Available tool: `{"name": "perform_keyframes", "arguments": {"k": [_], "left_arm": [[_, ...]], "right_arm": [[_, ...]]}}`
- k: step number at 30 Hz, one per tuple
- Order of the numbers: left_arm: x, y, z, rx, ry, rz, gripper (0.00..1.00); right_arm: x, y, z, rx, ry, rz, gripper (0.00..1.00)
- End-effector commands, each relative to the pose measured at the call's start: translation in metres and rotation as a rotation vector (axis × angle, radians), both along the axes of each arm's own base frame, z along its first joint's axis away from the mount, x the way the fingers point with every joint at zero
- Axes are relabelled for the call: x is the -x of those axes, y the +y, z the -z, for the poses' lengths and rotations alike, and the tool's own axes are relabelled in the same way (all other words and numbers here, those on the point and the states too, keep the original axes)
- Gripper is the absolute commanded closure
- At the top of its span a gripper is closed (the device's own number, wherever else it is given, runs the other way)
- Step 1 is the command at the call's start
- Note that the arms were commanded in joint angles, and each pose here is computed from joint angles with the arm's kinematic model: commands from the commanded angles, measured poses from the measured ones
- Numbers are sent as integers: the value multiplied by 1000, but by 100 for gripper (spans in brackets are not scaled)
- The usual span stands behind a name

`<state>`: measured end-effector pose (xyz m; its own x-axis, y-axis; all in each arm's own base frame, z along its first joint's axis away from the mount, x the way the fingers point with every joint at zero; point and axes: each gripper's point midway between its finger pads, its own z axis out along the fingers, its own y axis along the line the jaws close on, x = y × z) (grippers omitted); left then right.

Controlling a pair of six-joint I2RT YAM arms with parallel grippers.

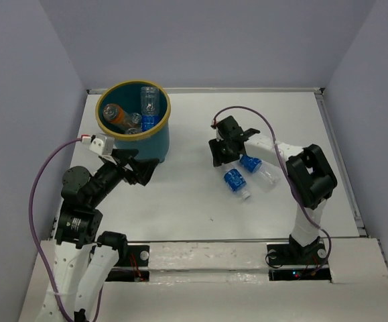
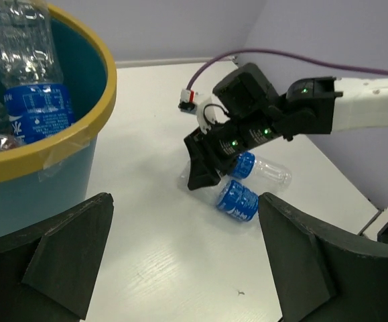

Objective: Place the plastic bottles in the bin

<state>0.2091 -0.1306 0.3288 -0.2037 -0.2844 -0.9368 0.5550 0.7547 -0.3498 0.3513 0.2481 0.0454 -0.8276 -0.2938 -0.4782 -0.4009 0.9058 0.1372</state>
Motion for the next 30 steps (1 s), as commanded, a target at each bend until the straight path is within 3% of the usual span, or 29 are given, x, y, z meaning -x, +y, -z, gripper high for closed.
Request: {"name": "perform_keyframes", "arguments": {"k": [1,8,9,12,13,14,16,20,23,30], "left_arm": [[10,-8,-5,-14,-63,54,1],[21,-19,20,24,13,104,1],[20,-19,24,29,27,95,1],[16,-20,46,48,126,73,1],[16,-21,52,55,159,72,1],[16,-21,61,58,208,67,1],[16,-20,82,90,318,32,1],[22,-18,109,124,486,-12,1],[30,-17,124,128,570,-19,1],[44,-6,165,62,691,-78,1]], "right_arm": [[-23,26,-96,-128,-193,-20,55],[-26,53,-331,-432,-639,-69,57],[-24,62,-388,-527,-753,-95,57],[-20,91,-447,-687,-862,-168,58],[-11,97,-495,-784,-962,-197,58],[-21,111,-496,-819,-961,-208,58],[-12,124,-542,-979,-1060,-260,59],[-33,168,-549,-1183,-1125,-349,61],[-25,175,-577,-1361,-1222,-387,61],[-31,221,-545,-1482,-1296,-350,63]]}}
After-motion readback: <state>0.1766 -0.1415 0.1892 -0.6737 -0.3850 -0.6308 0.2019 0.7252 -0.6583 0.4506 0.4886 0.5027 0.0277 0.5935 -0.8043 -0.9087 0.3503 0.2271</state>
